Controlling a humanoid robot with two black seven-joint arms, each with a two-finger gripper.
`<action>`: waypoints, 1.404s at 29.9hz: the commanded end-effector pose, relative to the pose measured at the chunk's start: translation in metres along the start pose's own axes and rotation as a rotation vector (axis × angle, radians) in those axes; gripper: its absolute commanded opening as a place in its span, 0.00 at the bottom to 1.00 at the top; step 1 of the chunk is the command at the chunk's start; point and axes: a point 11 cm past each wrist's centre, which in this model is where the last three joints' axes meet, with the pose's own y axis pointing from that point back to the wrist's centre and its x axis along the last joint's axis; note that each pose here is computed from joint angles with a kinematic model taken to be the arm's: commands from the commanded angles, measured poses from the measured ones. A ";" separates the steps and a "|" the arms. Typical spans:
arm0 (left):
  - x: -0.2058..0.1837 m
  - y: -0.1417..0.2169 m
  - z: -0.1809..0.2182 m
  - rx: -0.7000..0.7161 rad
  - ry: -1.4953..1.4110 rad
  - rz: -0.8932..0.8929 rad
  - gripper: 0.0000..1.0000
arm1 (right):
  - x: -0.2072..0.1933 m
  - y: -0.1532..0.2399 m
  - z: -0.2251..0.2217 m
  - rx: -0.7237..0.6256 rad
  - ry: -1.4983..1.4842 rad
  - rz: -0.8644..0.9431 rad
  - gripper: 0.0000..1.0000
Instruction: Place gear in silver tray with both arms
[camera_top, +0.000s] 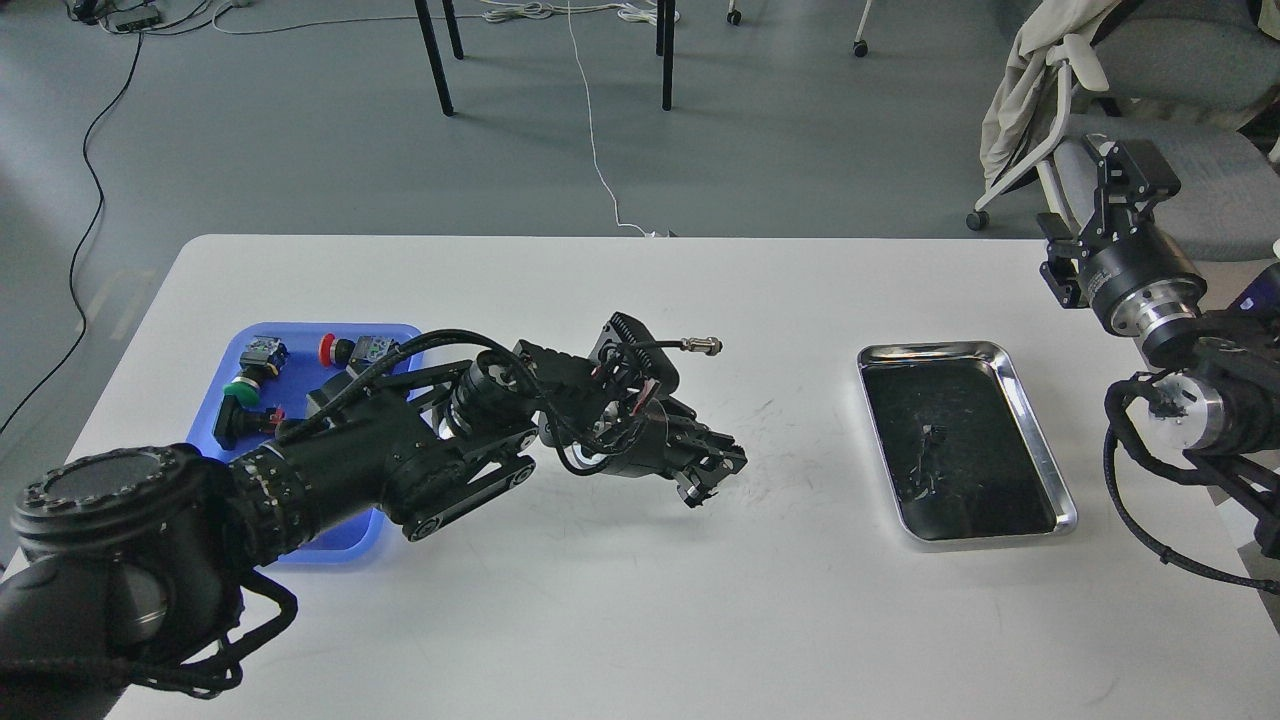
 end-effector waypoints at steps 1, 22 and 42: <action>0.001 0.000 0.000 -0.001 -0.002 0.002 0.30 | 0.002 0.001 0.000 0.000 0.002 0.001 0.94; 0.062 0.015 0.005 -0.046 0.060 0.176 0.62 | -0.014 -0.014 -0.030 0.063 -0.003 -0.036 0.94; 0.068 0.161 -0.111 0.155 0.406 0.478 0.91 | -0.076 -0.026 -0.070 0.088 0.103 -0.246 0.94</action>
